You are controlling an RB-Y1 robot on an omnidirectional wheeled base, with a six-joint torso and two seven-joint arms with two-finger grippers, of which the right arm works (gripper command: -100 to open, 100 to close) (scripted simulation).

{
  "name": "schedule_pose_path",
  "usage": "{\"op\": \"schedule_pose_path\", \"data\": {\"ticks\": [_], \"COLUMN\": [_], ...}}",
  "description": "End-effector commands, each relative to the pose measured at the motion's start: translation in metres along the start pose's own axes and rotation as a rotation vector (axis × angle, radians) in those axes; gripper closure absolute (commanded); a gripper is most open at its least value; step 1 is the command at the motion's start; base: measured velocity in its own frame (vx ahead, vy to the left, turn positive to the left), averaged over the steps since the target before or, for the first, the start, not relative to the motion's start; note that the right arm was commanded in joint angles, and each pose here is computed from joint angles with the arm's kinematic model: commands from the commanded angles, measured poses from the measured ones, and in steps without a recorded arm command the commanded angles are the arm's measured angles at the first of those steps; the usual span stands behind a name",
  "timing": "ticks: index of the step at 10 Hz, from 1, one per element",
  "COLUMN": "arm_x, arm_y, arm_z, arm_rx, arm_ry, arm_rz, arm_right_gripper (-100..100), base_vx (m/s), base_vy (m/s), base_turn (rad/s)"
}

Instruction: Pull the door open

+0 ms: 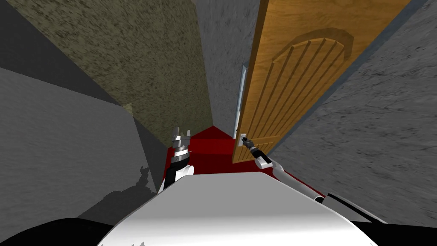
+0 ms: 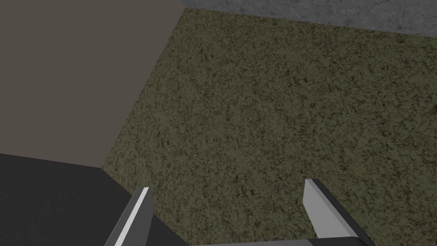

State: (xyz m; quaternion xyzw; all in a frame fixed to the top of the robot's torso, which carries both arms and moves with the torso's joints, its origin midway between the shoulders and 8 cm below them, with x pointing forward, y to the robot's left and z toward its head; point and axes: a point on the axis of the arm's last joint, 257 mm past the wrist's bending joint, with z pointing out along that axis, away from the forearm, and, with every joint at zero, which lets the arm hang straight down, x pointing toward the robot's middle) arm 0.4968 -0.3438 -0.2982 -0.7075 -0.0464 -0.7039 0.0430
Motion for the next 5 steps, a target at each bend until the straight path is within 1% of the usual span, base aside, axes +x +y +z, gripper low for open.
{"op": "schedule_pose_path", "data": {"ticks": [1,3,5], "arm_x": [0.0,0.001,0.001], "arm_y": [-0.001,-0.001,-0.001], "arm_z": [-0.0066,-0.0118,-0.0178], "arm_rx": [0.014,0.027,0.041], "arm_ry": [0.002,0.003,0.005], "arm_rz": [0.002,0.002,0.003], "arm_right_gripper": [100,100,100], "base_vx": [-0.186,-0.159,-0.194], "base_vy": [-0.105,-0.091,-0.117], "base_turn": [0.172,0.103,0.142]}}
